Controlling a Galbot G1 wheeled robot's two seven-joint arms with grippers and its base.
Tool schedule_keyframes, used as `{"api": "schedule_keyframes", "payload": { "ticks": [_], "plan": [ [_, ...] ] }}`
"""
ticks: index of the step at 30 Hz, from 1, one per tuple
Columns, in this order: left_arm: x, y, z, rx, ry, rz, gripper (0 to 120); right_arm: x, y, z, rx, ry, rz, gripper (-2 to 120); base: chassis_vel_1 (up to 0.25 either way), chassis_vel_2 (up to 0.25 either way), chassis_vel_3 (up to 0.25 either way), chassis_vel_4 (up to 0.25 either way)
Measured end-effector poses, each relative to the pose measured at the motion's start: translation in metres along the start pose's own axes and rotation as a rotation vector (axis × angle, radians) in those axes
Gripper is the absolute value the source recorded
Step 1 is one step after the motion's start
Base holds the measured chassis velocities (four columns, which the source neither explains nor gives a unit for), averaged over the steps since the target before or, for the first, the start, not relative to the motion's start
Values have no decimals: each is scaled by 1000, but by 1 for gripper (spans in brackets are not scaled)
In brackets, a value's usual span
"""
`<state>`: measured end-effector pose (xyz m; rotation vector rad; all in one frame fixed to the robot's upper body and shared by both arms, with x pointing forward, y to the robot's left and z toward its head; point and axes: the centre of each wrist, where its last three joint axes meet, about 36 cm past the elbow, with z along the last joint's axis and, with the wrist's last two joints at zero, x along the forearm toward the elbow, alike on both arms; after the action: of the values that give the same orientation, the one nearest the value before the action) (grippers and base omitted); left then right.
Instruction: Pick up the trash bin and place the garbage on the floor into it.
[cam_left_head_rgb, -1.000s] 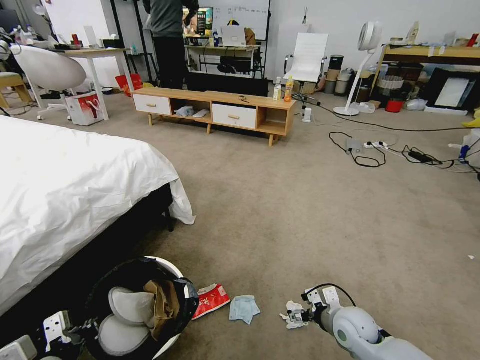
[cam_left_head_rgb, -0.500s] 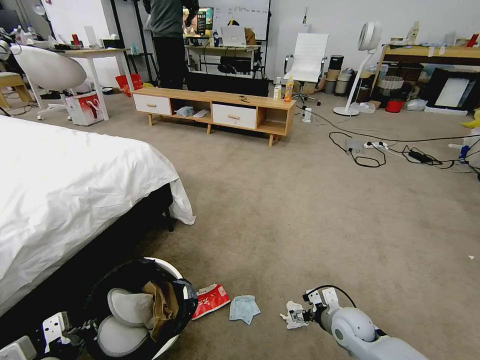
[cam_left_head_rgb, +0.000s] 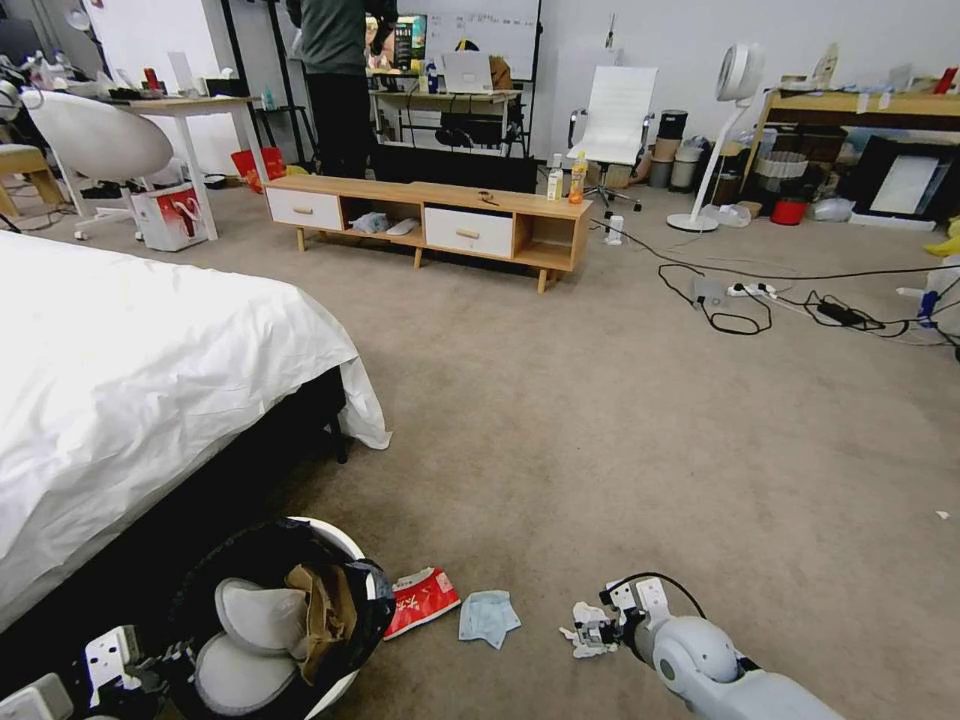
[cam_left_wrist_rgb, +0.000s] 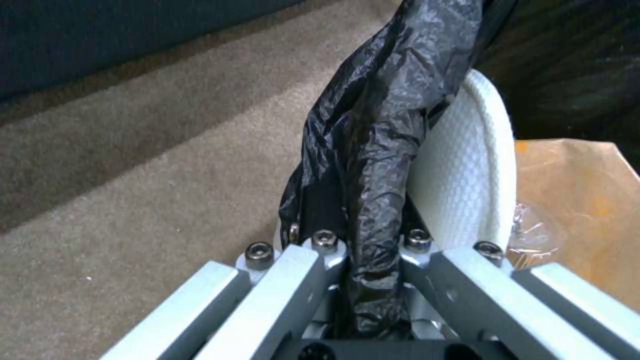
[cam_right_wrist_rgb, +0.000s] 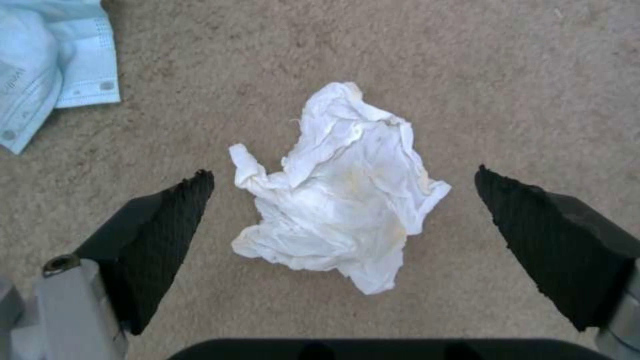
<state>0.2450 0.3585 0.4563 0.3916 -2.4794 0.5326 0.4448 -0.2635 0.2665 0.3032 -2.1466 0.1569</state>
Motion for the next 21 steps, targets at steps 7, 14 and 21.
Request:
{"api": "schedule_keyframes", "payload": {
  "ticks": [7, 14, 21],
  "plan": [
    [1, 0, -1, -3, -3, 0, 2, -8, 1, 5, 6, 7, 5, 100, 0, 0, 0, 0],
    [1, 1, -1, -3, -1, -2, 2, -16, -1, 10, 9, 16, 12, 100, 0, 0, 0, 0],
    [1, 1, 0, -2, 1, -3, 2, -23, -3, 15, 13, 19, 20, 99, 0, 0, 0, 0]
  ]
}}
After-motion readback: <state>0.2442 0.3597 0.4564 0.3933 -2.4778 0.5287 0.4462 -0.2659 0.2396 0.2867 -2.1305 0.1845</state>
